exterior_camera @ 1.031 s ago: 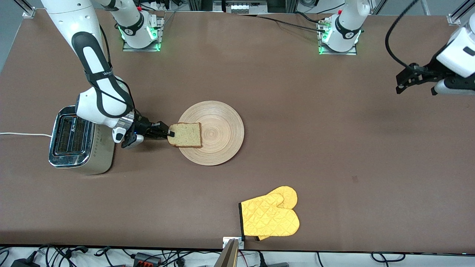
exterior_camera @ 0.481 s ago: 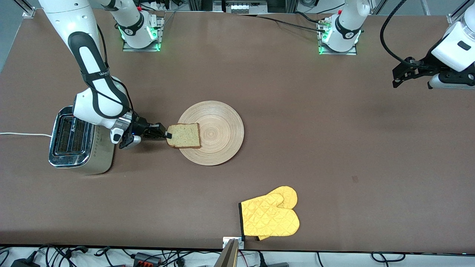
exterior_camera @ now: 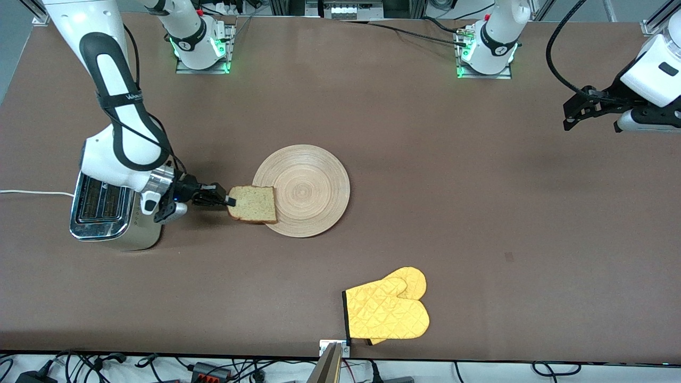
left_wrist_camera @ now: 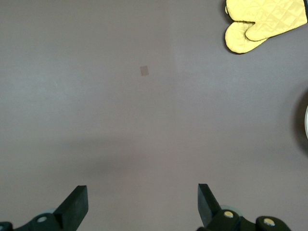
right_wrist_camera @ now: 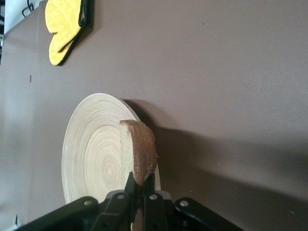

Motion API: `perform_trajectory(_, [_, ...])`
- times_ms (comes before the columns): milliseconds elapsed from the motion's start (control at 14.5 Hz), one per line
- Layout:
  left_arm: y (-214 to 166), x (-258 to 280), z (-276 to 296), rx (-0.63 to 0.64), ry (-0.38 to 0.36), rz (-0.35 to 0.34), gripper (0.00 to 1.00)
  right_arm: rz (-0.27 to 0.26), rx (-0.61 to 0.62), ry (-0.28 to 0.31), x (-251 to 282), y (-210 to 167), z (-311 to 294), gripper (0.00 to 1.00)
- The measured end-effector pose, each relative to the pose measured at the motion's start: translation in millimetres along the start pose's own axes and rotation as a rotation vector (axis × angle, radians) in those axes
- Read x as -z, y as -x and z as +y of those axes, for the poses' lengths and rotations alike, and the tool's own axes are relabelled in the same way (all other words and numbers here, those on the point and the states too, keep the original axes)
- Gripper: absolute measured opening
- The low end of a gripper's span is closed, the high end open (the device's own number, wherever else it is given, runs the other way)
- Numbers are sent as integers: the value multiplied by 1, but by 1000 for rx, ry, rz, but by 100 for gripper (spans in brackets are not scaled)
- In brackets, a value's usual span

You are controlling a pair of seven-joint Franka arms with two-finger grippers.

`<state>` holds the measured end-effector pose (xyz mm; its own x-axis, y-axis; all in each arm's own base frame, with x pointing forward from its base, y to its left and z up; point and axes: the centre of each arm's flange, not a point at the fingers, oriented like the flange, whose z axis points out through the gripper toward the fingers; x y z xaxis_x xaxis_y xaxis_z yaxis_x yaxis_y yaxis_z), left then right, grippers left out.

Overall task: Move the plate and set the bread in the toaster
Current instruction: 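Lift the bread with the right gripper and carry it over the toaster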

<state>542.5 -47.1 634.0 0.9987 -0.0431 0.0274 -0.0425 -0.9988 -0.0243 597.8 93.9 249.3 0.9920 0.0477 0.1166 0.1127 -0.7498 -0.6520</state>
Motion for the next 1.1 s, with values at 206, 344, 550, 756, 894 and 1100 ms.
perform_trajectory(206, [-1,0,0,1,3,0,100,-65,21,41,30,-20,-2,8])
perform_trajectory(344, [-1,0,1,2,3,0,100,-112,26,83,53,-33,-8,8])
perform_trajectory(550, [-1,0,1,2,4,1,100,-220,0,169,96,-51,-25,8])
perform_trajectory(756, [-1,1,2,0,4,1,100,-330,-49,291,138,-64,-53,8])
perform_trajectory(894, [-1,1,3,0,4,2,100,-383,-45,368,162,-70,-63,8])
perform_trajectory(1100, [-1,1,3,0,4,2,100,-476,-22,534,194,-80,-67,8])
